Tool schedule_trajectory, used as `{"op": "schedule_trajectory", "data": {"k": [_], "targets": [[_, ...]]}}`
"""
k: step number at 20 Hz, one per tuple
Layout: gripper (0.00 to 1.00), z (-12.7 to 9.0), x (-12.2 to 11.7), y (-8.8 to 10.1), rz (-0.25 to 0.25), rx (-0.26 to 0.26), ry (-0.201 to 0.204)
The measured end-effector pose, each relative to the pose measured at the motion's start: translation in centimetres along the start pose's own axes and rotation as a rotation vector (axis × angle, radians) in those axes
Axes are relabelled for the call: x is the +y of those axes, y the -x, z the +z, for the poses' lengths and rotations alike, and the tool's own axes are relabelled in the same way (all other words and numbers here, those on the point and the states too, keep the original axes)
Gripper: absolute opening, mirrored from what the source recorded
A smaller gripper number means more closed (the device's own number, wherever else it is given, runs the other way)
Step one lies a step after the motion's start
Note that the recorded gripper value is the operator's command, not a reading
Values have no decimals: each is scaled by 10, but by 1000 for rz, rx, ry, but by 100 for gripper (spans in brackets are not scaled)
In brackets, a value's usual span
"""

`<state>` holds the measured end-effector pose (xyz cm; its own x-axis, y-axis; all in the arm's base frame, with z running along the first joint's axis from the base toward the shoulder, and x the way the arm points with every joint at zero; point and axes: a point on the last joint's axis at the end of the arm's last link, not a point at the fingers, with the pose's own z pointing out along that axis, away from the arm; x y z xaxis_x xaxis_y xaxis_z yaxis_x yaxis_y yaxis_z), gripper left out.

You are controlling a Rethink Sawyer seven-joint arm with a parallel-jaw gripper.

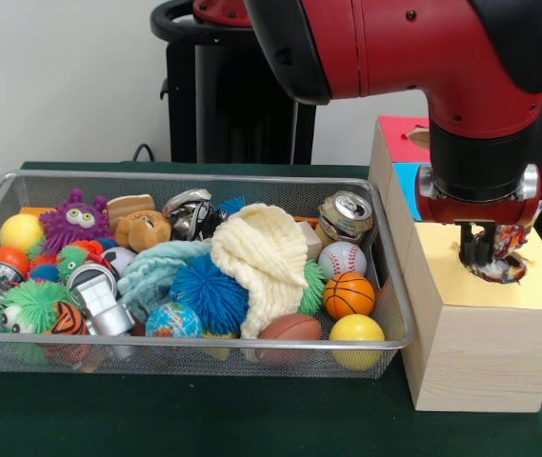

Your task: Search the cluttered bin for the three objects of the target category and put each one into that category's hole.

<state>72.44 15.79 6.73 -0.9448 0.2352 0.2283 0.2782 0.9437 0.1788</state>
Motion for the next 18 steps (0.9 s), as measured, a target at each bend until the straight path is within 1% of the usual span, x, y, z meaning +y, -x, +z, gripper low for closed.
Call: {"op": "schedule_trajectory", "data": {"k": [18], "targets": [[0,2,0,1,1,2,0]]}}
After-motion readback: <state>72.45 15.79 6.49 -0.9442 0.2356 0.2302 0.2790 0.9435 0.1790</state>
